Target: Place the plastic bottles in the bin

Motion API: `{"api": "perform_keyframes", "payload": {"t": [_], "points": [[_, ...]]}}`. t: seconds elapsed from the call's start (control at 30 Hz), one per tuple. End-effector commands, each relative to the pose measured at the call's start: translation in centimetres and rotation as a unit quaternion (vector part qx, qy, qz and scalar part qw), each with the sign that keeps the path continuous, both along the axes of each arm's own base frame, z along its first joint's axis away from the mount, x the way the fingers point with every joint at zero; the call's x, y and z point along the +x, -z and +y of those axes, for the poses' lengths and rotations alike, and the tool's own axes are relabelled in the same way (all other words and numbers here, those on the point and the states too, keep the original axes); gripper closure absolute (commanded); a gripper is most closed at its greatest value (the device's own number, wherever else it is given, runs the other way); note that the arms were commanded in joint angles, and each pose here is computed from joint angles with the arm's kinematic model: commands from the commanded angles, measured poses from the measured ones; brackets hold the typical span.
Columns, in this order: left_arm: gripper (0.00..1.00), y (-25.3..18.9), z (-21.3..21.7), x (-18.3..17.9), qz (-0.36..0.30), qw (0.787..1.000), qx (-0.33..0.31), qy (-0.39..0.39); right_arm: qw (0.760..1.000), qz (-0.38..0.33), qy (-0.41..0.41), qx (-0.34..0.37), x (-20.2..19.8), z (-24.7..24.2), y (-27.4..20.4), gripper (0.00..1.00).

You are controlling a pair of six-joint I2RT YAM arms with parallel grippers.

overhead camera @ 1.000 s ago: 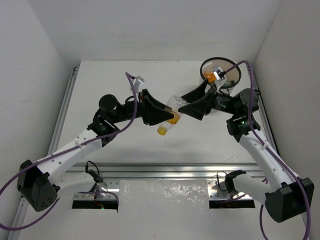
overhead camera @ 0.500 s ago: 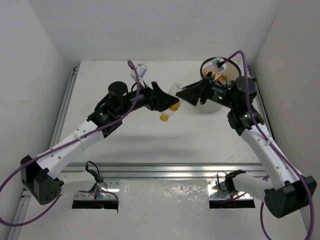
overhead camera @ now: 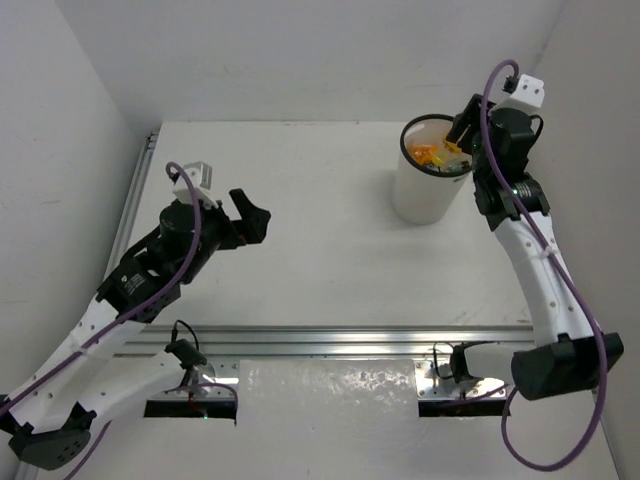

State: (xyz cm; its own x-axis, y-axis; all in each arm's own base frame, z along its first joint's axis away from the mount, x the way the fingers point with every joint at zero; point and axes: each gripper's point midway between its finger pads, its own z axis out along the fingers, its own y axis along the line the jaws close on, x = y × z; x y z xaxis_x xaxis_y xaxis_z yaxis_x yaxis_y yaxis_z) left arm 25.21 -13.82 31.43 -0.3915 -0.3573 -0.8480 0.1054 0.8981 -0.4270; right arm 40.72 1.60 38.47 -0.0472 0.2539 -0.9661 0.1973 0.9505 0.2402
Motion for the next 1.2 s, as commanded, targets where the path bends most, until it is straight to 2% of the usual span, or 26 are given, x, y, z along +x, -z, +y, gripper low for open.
{"api": "perform_keyframes", "payload": {"t": [0.0, 0.1, 0.27, 0.33, 0.37, 0.4, 0.43, 0.47, 0.5, 0.53, 0.57, 0.7, 0.8, 0.87, 0.97, 1.03, 1.07, 1.1, 1.13, 1.17], "points": [[0.00, 2.7, 1.5, -1.0, 0.009, 0.997, 0.071, 0.013, 0.995, -0.029, 0.077, -0.047, 1.6, -3.4, -2.1, 1.00], [0.00, 3.9, 1.8, -0.9, -0.002, 0.997, 0.083, 0.010, 0.997, -0.020, 0.059, -0.047, 3.9, -3.3, -0.4, 1.00], [0.00, 7.4, 0.9, -1.0, 0.036, 0.995, 0.091, 0.036, 0.999, 0.039, 0.011, -0.030, 6.0, -1.5, 5.5, 1.00], [0.00, 7.7, 1.4, -0.8, 0.037, 0.994, 0.098, 0.023, 0.998, 0.053, -0.001, -0.021, 6.1, -1.0, 7.1, 0.93], [0.00, 7.6, 1.6, -0.9, 0.037, 0.994, 0.097, 0.020, 0.998, 0.062, -0.006, -0.016, 6.1, -0.7, 8.1, 0.80], [0.00, 7.6, 1.9, -0.8, 0.035, 0.994, 0.099, 0.010, 0.998, 0.066, -0.019, -0.014, 6.2, -0.3, 8.5, 0.59], [0.00, 7.7, 2.2, -0.8, 0.040, 0.995, 0.097, -0.001, 0.997, 0.076, -0.023, -0.012, 6.2, -0.1, 9.0, 0.51], [0.00, 7.6, 2.8, -0.4, 0.042, 0.994, 0.102, -0.020, 0.996, 0.080, -0.021, -0.011, 6.5, -0.1, 8.8, 0.38], [0.00, 7.6, 3.0, -0.3, 0.046, 0.993, 0.100, -0.030, 0.995, 0.099, -0.018, -0.010, 6.3, -0.2, 9.4, 0.14], [0.00, 7.9, 3.4, -0.1, 0.054, 0.992, 0.104, -0.039, 0.996, 0.089, -0.017, -0.011, 6.6, -0.2, 7.6, 0.07], [0.00, 7.8, 3.3, 0.3, 0.059, 0.992, 0.105, -0.044, 0.993, 0.112, -0.019, -0.016, 6.7, -0.2, 8.3, 0.02], [0.00, 7.3, 4.2, 1.9, 0.069, 0.990, 0.101, -0.063, 0.993, 0.113, 0.010, -0.040, 7.5, -1.4, 3.1, 0.01], [0.00, 6.5, 4.6, 2.6, 0.066, 0.991, 0.097, -0.069, 0.988, 0.144, 0.022, -0.059, 7.6, -2.0, 2.6, 0.01], [0.00, 6.1, 5.2, 2.9, 0.063, 0.990, 0.099, -0.081, 0.990, 0.123, 0.032, -0.065, 7.2, -2.5, -0.2, 0.01], [0.00, 5.9, 6.1, 3.4, 0.060, 0.986, 0.115, -0.103, 0.991, 0.117, 0.029, -0.062, 5.2, -2.5, -2.4, 0.01], [0.00, 5.5, 7.0, 3.6, 0.056, 0.983, 0.126, -0.125, 0.988, 0.142, 0.009, -0.057, 2.1, -1.9, -1.6, 0.01], [0.00, 5.1, 7.7, 3.7, 0.051, 0.979, 0.131, -0.145, 0.988, 0.146, -0.033, -0.050, 1.1, -0.5, -1.0, 0.01], [0.00, 4.8, 8.1, 3.6, 0.046, 0.978, 0.130, -0.155, 0.980, 0.185, -0.053, -0.049, -0.2, 0.2, 2.9, 0.01], [0.00, 4.7, 8.8, 3.5, 0.044, 0.975, 0.135, -0.172, 0.984, 0.153, -0.075, -0.044, -3.2, 0.8, 1.3, 0.01], [0.00, 4.5, 9.1, 3.4, 0.041, 0.974, 0.132, -0.180, 0.981, 0.149, -0.118, -0.033, -4.5, 2.2, 1.9, 0.01]]}}
